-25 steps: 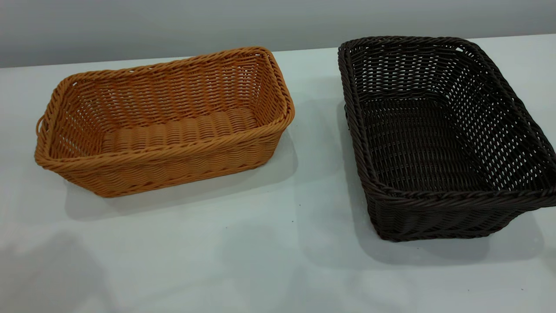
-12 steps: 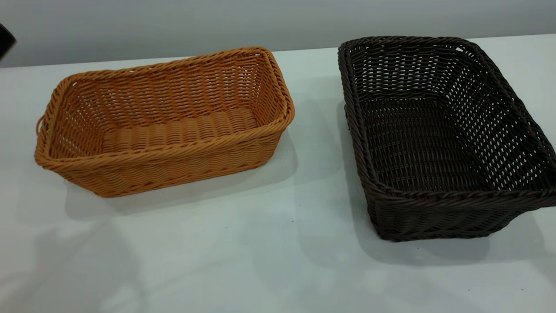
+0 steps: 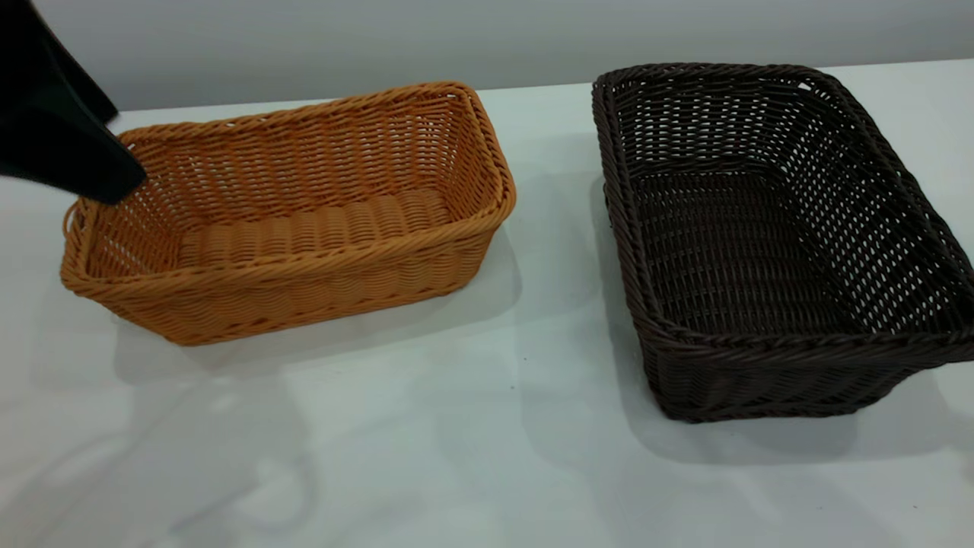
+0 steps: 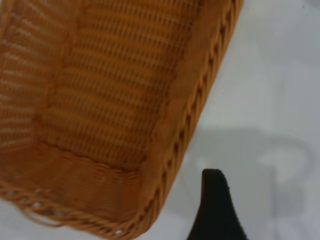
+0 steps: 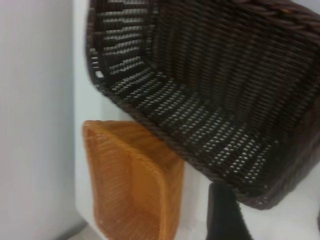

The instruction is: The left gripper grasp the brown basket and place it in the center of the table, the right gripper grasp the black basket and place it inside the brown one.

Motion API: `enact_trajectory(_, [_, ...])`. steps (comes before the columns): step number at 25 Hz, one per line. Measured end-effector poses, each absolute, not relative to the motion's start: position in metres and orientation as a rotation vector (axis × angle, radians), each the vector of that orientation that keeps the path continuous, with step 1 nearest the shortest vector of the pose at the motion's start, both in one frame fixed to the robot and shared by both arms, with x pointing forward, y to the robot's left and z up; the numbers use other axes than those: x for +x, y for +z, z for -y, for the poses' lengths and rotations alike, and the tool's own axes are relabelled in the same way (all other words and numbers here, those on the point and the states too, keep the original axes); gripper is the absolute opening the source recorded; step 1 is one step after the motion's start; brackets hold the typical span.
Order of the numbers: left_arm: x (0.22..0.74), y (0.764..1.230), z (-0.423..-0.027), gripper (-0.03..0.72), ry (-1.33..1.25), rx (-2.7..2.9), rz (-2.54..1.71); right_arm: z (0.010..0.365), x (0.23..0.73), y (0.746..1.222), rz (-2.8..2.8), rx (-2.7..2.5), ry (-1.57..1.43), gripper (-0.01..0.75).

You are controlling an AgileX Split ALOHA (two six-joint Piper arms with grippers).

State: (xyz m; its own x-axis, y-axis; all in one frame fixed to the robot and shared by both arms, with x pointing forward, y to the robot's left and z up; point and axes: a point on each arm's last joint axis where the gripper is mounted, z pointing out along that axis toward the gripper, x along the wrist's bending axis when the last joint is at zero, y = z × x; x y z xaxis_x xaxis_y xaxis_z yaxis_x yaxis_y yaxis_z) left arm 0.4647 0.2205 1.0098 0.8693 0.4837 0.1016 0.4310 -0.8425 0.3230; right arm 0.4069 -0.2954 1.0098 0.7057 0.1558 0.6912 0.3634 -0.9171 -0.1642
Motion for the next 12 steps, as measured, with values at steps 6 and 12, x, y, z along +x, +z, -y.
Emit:
enact_trajectory(6, [0.475,0.993,-0.218,0.435,0.229,2.772,-0.705,0.299,0.418,0.995,0.381,-2.65,-0.942,0.383])
enact_trajectory(12, [0.48,0.983,-0.217,0.435,0.205,2.8,-0.679,0.283,0.431,0.984,0.365,-2.638,-0.896,0.383])
